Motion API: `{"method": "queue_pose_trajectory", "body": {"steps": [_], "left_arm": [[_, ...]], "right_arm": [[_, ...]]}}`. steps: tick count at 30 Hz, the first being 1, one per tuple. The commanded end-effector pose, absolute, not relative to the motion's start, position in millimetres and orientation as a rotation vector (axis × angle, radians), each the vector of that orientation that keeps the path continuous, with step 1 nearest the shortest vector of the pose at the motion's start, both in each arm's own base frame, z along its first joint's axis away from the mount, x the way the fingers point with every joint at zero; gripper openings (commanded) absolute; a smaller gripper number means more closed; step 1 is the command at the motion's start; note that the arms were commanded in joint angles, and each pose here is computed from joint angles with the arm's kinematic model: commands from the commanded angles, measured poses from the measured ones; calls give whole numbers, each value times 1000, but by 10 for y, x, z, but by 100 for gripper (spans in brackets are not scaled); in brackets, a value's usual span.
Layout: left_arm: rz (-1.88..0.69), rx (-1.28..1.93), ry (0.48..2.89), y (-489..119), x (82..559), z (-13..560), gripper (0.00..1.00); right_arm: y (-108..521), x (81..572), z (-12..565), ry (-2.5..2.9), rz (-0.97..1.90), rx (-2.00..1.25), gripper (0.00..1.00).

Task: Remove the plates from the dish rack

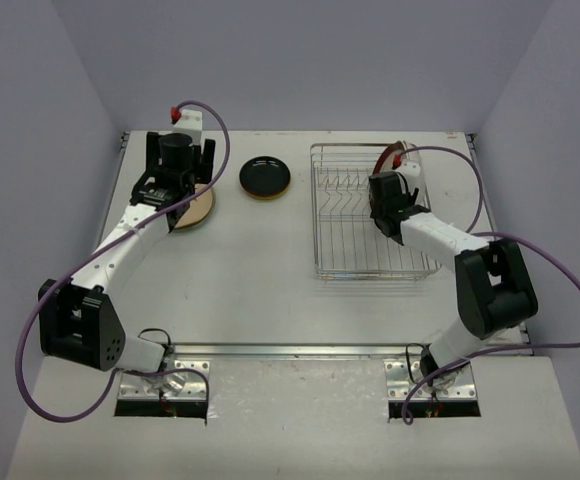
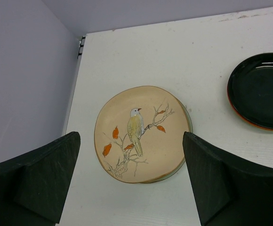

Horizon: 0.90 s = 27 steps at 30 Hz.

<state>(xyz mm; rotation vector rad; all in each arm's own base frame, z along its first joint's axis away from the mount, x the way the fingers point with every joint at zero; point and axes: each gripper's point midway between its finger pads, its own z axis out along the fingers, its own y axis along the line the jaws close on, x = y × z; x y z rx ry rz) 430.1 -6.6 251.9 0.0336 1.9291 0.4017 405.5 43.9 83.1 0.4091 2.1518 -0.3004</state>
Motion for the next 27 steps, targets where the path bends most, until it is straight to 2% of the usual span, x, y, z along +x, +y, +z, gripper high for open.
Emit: {"method": "queue_pose_trajectory", "body": {"steps": [1,10,17,22,27], "left_arm": [[376,14,1870,-128,4377,2752,88],[383,18,1871,-118,4363,2760,89],[379,18,1865,-124,4370,2781,89],[376,20,1866,-130,4371,2780,89],[382,24,1866,-123,4370,2785,89]], "right_arm": [[488,4380,1165,1988,-214,453,49],[475,4531,1374,1851,-217,367,52],[281,4631,1654,1704,-398,273,52],[204,4630,1497,1723,-447,295,58],[298,4642,1305,1782,-380,313,51]]}}
